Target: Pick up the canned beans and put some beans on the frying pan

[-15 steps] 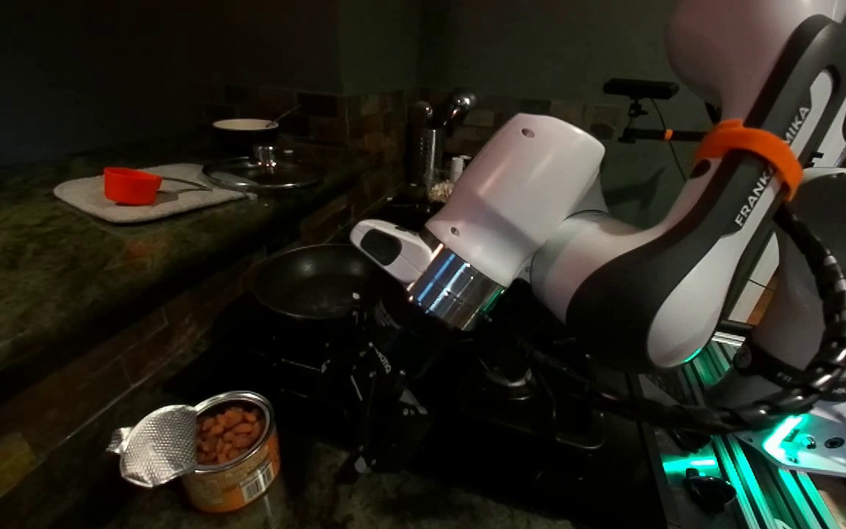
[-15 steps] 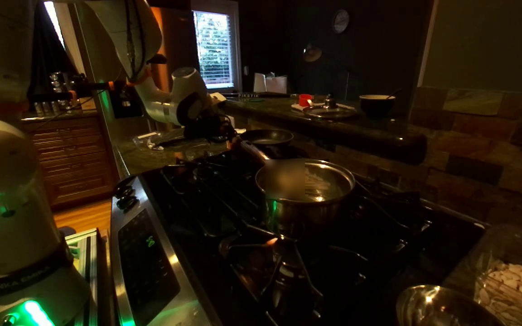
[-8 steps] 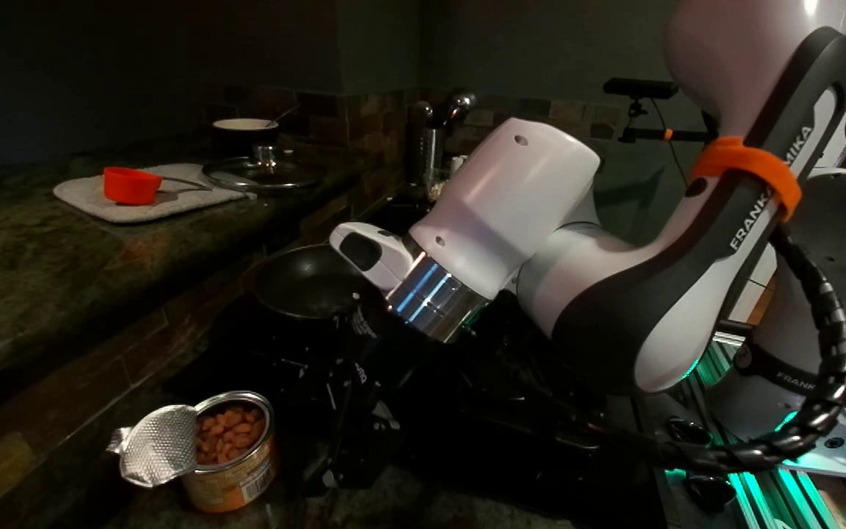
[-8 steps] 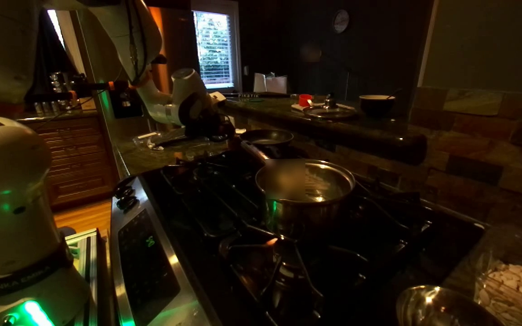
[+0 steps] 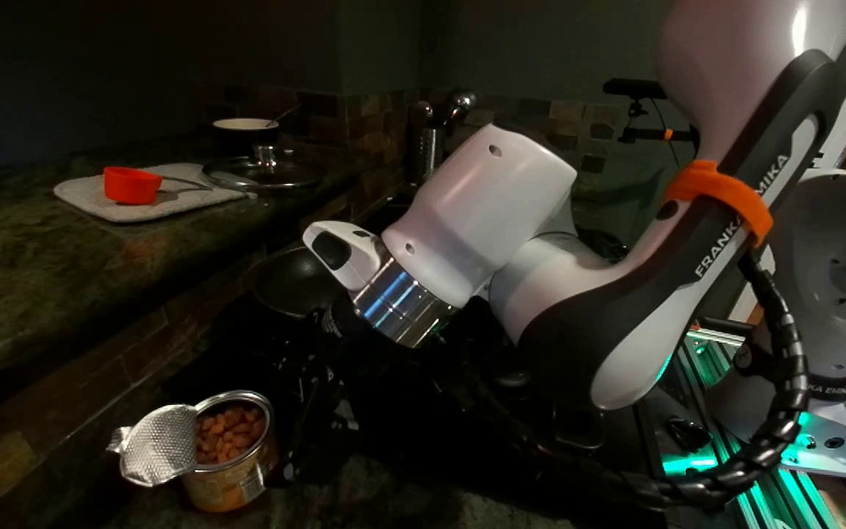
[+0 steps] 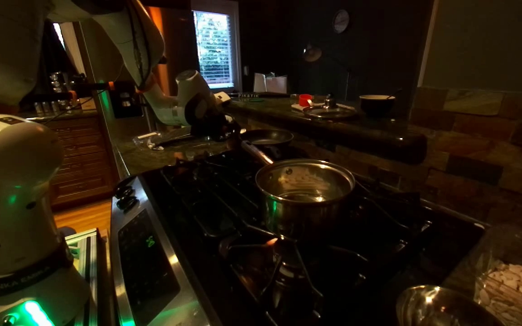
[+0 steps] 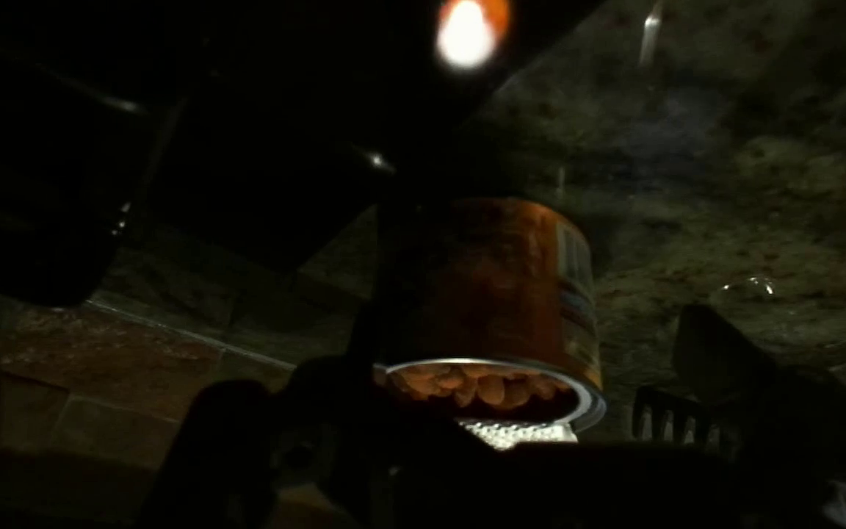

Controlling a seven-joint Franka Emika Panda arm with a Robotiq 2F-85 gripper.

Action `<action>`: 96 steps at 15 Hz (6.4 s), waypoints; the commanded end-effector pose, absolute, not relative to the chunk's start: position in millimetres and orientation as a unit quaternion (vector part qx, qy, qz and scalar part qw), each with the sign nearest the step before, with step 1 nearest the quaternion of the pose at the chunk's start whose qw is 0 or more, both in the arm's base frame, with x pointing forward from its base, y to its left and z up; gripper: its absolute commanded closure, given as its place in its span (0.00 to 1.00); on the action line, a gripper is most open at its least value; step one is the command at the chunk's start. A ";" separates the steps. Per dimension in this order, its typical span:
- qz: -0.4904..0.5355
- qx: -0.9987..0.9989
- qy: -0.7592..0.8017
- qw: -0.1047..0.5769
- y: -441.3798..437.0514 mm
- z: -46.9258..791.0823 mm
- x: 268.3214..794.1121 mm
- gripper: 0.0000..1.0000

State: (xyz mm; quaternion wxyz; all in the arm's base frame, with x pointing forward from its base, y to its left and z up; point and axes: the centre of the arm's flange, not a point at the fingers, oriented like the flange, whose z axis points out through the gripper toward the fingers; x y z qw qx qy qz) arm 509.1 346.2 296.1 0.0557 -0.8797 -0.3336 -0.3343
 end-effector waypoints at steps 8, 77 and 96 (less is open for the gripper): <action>-0.360 -0.889 -0.279 0.052 369.9 282.2 523.9 0.00; -0.094 -0.984 0.051 0.142 211.3 449.1 579.8 0.31; 0.064 -0.965 0.127 0.222 159.4 454.6 615.7 0.31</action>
